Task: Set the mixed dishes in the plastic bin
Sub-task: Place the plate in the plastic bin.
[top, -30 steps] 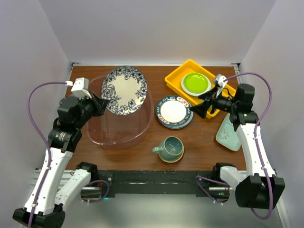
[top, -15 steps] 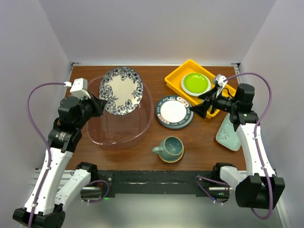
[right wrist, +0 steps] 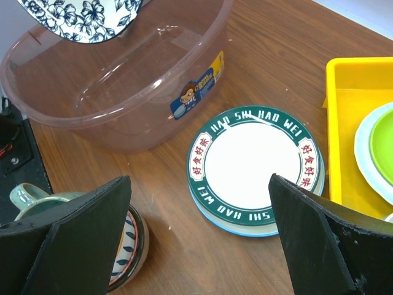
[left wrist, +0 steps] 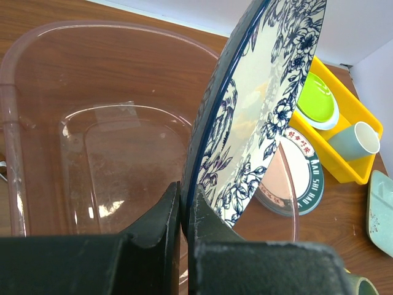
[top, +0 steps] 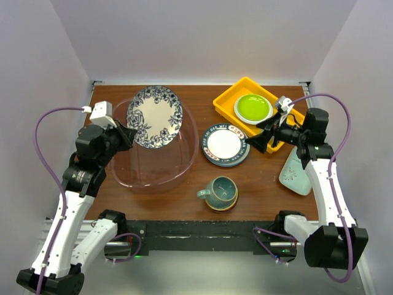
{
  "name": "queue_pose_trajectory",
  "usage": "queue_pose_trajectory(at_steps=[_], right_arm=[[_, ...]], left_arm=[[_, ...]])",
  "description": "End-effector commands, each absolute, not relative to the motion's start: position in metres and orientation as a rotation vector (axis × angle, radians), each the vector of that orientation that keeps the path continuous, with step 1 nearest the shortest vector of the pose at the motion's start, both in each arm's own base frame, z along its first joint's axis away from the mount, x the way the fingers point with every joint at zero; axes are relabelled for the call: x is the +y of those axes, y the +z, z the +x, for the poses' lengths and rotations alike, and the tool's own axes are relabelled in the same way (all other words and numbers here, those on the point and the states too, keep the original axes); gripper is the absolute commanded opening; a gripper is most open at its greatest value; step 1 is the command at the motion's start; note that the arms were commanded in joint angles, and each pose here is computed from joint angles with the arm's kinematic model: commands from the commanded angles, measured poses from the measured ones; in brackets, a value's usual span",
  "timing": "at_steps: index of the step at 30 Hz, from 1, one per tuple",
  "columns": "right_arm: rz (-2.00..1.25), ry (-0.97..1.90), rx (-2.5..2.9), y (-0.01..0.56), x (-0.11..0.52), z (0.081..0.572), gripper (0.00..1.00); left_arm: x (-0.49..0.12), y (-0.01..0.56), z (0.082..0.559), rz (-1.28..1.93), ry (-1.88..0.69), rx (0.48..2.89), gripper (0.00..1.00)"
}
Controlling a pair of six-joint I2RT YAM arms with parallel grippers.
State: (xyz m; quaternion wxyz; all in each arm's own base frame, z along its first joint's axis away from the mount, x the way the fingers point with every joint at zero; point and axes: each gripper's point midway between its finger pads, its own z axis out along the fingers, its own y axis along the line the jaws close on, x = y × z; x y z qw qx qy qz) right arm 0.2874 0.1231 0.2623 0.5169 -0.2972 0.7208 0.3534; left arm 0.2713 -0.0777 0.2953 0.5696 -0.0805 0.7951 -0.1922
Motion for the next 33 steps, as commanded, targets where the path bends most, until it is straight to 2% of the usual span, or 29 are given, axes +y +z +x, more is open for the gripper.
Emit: queue_pose_trajectory(at_steps=[1,33], right_arm=[[-0.730,0.815,1.708,0.268,0.121,0.292,0.98],[-0.729,0.816,1.718,0.265,0.120,0.293,0.98]], left_arm=[[-0.077,0.353,0.282,-0.188,-0.492,1.640,0.00],[-0.078,0.335,0.288,-0.197,-0.487,1.685,0.00]])
